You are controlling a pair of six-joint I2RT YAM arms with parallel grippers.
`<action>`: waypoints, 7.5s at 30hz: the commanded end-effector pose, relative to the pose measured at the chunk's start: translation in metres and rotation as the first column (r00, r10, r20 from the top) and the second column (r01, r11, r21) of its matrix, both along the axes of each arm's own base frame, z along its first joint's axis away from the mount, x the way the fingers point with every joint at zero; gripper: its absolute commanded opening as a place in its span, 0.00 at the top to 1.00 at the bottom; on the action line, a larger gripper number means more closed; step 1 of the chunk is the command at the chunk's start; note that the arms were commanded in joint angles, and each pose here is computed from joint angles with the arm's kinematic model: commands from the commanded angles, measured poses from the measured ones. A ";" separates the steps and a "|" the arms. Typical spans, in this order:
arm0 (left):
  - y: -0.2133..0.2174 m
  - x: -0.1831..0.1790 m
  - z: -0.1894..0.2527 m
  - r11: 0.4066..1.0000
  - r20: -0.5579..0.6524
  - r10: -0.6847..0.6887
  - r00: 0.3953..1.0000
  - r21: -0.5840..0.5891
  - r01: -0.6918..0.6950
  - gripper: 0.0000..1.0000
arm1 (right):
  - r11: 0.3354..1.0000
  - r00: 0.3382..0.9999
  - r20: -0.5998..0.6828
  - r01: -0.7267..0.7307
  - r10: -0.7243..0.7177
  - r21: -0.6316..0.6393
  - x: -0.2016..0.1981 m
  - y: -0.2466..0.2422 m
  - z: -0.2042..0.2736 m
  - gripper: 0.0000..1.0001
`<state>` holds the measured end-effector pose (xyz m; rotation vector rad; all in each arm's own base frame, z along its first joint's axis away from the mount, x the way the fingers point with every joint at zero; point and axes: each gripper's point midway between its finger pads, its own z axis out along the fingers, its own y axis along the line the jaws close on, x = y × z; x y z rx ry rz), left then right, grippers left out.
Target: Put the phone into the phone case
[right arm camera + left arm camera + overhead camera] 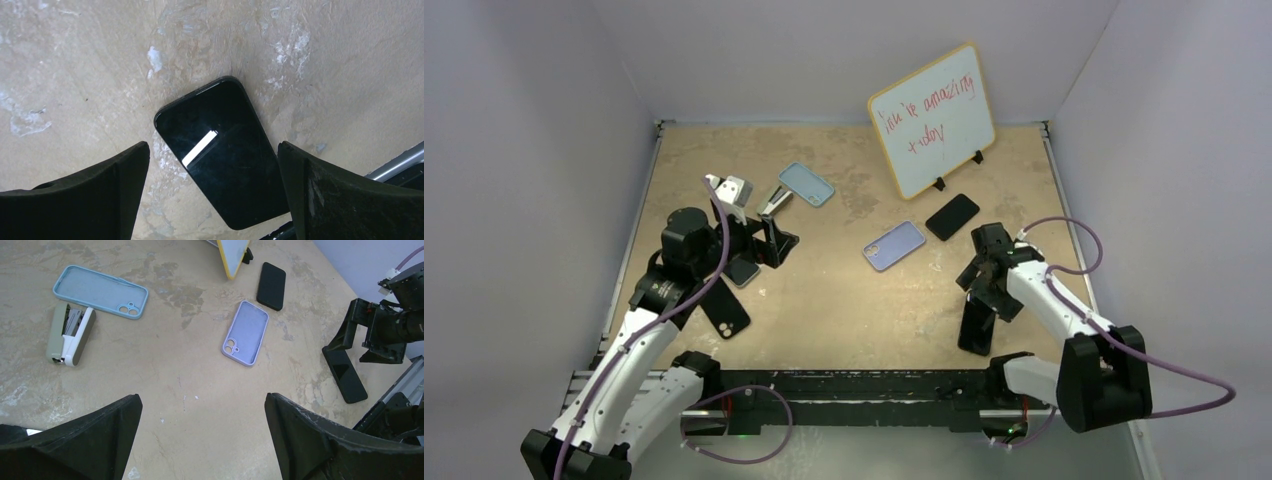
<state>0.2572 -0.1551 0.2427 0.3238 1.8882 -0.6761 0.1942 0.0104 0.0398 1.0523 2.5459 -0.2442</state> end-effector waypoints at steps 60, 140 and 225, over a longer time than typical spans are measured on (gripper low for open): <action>-0.095 0.086 -0.056 0.996 -0.204 -0.004 0.979 0.087 0.022 0.19 | 0.955 0.954 -0.110 -0.264 0.279 0.135 -0.007 0.057 -0.042 0.21; -0.177 -0.049 -0.181 0.990 -0.543 -0.117 0.832 -0.131 0.054 0.56 | 0.760 0.831 0.274 -0.555 0.484 0.338 0.021 0.122 0.021 0.56; -0.079 -0.029 -0.130 0.997 -0.450 -0.007 0.893 -0.070 -0.028 0.24 | 0.660 0.751 0.351 -0.660 0.560 0.360 0.082 0.260 0.034 0.14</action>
